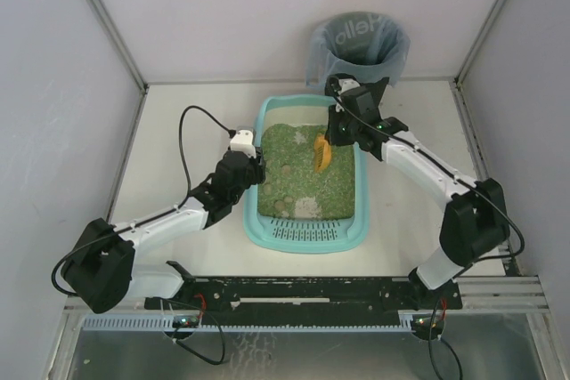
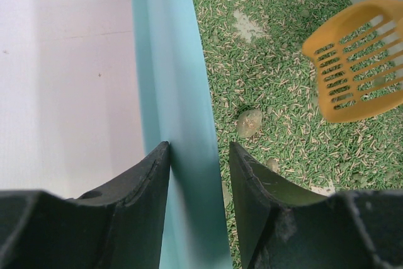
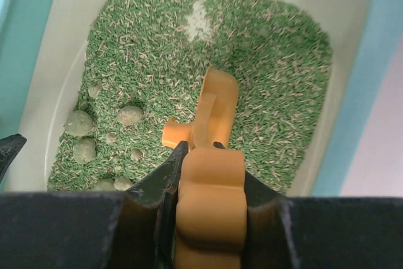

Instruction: Clean the litter box

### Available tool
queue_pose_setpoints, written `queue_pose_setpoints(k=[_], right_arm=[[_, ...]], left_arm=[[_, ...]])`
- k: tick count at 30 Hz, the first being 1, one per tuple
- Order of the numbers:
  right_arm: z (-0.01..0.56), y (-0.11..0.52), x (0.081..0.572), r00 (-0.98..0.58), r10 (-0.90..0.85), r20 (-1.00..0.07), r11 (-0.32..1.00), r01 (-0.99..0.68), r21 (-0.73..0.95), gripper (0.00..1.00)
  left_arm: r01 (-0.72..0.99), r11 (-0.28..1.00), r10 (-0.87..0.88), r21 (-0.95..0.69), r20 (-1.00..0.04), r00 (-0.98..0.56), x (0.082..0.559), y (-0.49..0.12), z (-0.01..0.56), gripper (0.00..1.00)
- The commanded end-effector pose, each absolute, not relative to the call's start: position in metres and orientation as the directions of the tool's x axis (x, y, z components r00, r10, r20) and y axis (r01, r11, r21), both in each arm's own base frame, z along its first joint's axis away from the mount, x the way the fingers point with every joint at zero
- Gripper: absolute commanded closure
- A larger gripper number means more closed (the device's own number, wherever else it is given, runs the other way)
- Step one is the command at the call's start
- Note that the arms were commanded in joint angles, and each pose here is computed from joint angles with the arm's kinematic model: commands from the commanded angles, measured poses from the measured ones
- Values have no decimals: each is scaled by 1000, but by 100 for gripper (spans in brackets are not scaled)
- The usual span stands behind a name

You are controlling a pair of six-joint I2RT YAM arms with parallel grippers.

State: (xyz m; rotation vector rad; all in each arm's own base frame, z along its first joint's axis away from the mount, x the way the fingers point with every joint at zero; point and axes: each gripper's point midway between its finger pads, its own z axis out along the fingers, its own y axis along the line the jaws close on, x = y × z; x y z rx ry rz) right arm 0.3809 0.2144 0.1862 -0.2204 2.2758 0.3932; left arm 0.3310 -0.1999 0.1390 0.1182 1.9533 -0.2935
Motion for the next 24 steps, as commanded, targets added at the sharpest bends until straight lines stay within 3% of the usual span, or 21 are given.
queue_pose_setpoints(k=[1, 8, 16, 24], right_arm=[[178, 234, 385, -728, 40, -684, 911, -255, 324, 100], [128, 273, 366, -845, 77, -529, 827, -242, 507, 100], [102, 318, 349, -909, 183, -374, 616, -190, 764, 100], [108, 331, 347, -900, 250, -357, 468, -211, 858, 100]], left_arm=[[292, 931, -113, -220, -932, -344, 337, -225, 175, 54], [295, 929, -118, -223, -935, -334, 336, -224, 178, 54], [298, 928, -118, -223, -935, -334, 336, -224, 177, 54], [298, 928, -116, -222, -935, -335, 336, -225, 176, 55]])
